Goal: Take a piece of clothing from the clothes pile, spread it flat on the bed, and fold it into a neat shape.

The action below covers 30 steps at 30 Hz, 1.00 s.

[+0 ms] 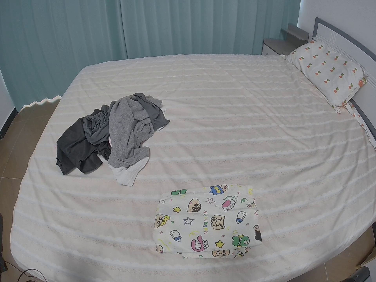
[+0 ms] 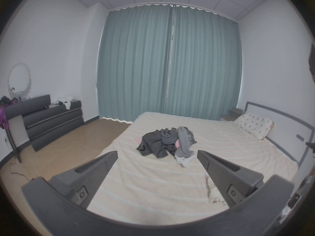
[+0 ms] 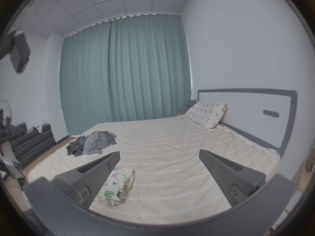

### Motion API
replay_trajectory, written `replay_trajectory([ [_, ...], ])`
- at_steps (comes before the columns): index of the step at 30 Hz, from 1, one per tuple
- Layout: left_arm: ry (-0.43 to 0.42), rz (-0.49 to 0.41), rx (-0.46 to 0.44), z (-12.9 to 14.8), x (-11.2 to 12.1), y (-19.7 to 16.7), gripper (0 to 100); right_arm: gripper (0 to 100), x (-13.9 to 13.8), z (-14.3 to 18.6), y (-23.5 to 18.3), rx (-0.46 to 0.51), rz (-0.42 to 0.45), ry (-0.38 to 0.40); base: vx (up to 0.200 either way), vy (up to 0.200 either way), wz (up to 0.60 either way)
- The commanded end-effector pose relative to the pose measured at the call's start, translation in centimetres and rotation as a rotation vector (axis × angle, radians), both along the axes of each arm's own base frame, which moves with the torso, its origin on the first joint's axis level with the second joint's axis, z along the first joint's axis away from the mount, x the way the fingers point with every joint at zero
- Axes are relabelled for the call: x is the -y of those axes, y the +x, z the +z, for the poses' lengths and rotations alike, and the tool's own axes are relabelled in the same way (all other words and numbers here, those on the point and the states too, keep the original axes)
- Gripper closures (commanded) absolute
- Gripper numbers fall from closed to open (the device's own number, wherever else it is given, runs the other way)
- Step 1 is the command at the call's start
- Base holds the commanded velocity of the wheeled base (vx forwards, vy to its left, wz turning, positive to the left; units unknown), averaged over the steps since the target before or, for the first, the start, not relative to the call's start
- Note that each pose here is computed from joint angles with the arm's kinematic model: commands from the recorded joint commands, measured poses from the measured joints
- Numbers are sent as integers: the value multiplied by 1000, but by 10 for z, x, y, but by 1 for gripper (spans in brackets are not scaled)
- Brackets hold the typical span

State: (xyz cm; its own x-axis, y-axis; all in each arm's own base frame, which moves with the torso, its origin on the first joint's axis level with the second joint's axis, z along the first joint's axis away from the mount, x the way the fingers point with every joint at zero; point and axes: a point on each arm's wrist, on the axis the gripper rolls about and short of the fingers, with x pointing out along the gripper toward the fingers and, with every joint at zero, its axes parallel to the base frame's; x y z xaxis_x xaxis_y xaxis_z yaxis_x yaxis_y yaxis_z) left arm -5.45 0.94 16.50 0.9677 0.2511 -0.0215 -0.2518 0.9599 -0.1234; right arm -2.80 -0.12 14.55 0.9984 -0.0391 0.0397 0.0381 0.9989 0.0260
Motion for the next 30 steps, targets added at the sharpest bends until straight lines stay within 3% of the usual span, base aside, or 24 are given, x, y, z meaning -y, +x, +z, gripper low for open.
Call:
replay_trajectory([
  [1, 32, 56, 50, -23, 2, -13, 0, 0, 0, -61, 8, -83, -65, -63, 0, 0, 0],
  [4, 29, 56, 29, -36, 2, -3, 0, 0, 0, -62, 6, 18, -6, -52, 0, 0, 0],
  [6, 31, 52, 42, -43, 2, 5, 0, 0, -1, -63, 4, 16, 33, -63, 0, 0, 0],
  [15, 111, -9, 117, -77, 4, 30, 0, 0, -2, -63, 4, 10, 64, -67, 0, 0, 0],
  [23, 138, -205, 60, -84, 8, 31, 0, 0, -2, -63, 4, -1, 82, -46, 0, 0, 0],
  [27, 170, -406, 71, -83, 13, 31, 0, 0, -2, -63, 4, -1, 68, -13, 0, 0, 0],
  [30, 217, -416, 67, -83, 13, 31, 0, 0, -1, -63, 4, -5, 16, -14, 0, 0, 0],
])
